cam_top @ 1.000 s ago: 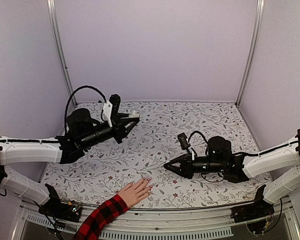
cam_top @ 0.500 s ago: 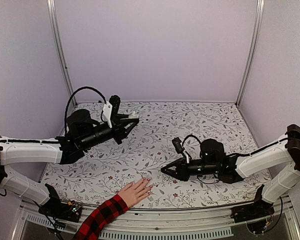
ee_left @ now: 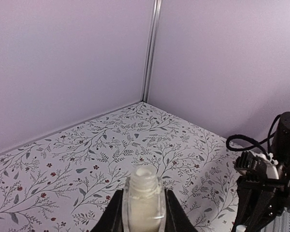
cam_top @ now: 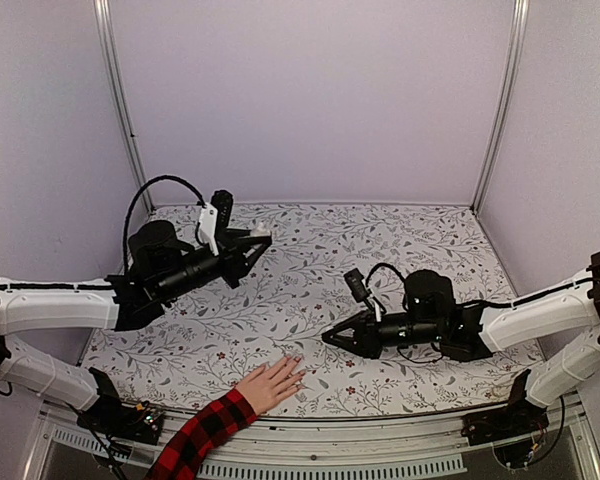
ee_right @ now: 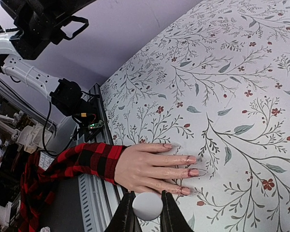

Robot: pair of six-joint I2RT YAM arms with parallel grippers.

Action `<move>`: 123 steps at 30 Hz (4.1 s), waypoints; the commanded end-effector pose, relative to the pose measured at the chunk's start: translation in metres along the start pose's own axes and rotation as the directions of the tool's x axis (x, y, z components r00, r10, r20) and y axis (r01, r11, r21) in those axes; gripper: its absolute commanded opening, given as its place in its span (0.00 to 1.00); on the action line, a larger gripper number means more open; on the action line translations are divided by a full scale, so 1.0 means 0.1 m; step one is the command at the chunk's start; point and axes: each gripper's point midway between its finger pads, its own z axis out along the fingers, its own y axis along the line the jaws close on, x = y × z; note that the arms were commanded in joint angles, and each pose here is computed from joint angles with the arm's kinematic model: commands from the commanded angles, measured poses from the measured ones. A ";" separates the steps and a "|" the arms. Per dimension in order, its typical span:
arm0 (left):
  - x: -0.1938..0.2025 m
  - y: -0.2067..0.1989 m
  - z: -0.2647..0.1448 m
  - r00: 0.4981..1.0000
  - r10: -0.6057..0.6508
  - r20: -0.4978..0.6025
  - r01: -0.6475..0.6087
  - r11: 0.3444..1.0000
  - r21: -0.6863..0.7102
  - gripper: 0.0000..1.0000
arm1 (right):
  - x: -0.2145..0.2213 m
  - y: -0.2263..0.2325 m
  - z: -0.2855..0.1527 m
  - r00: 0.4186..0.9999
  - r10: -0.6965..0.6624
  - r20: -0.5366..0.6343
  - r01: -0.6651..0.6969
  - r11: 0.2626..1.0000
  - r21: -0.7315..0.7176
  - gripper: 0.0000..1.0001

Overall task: Paint the nails
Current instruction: Paint the nail polish on the nail.

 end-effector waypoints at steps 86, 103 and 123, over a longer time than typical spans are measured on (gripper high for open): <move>0.07 0.09 -0.42 0.998 -0.055 0.020 0.056 0.993 -0.108 0.00 | 0.47 -0.45 0.59 0.995 0.015 0.102 -0.041 0.967 0.250 0.00; 0.11 0.09 -0.37 0.999 -0.048 0.009 0.049 0.993 -0.106 0.00 | 0.55 -0.44 0.60 0.996 0.027 0.079 -0.045 0.973 0.228 0.00; 0.13 0.09 -0.36 0.999 -0.046 0.006 0.046 0.993 -0.106 0.00 | 0.57 -0.43 0.63 0.997 0.025 0.075 -0.040 0.975 0.217 0.00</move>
